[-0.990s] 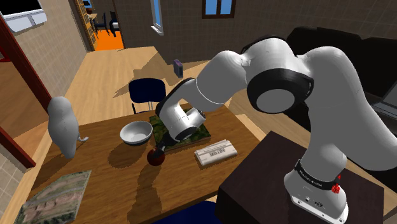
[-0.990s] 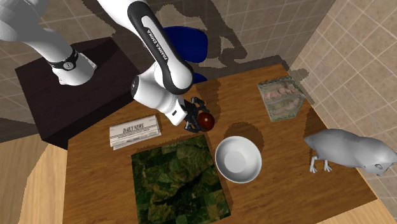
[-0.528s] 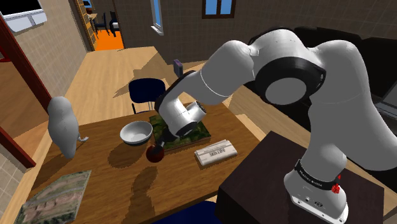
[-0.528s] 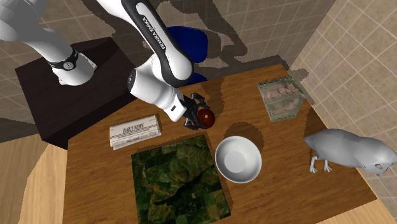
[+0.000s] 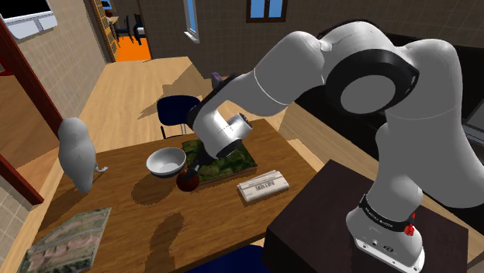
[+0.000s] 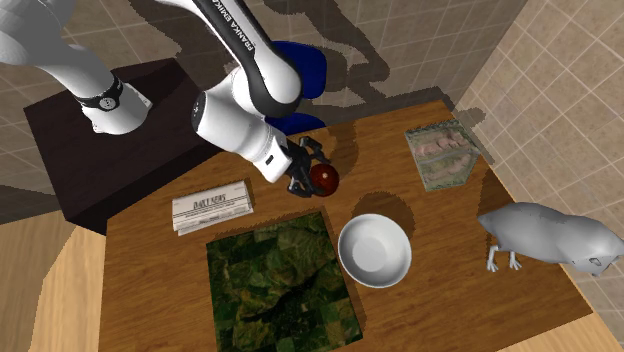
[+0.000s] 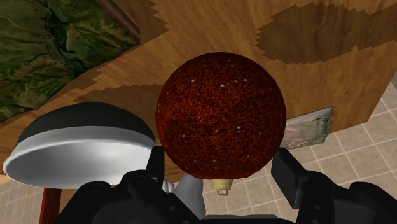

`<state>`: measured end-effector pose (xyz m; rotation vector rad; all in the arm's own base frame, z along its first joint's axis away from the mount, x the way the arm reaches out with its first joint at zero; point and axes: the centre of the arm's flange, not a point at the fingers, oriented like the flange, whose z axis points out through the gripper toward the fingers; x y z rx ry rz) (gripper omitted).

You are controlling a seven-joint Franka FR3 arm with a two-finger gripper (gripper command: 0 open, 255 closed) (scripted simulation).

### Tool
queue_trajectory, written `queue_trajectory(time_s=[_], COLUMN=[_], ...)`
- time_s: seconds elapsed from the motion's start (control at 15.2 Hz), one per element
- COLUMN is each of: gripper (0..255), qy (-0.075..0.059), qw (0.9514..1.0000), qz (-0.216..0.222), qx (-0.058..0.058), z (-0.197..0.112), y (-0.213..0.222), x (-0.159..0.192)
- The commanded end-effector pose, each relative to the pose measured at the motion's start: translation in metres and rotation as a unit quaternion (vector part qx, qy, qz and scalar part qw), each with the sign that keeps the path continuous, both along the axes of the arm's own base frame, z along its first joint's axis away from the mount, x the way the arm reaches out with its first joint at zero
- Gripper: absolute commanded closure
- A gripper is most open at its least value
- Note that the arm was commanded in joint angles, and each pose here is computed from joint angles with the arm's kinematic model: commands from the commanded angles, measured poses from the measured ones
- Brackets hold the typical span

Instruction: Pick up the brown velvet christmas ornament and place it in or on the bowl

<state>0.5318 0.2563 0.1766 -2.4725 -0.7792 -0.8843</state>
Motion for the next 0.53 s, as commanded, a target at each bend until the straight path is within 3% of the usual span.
queue_trajectory(time_s=[0.0, 0.46], gripper=[255, 255], qy=[0.0, 0.0], qw=[1.0, 1.0], qz=[0.0, 0.0], qx=[0.0, 0.0], z=[0.012, 0.049], y=[0.0, 0.0], x=[0.0, 0.0])
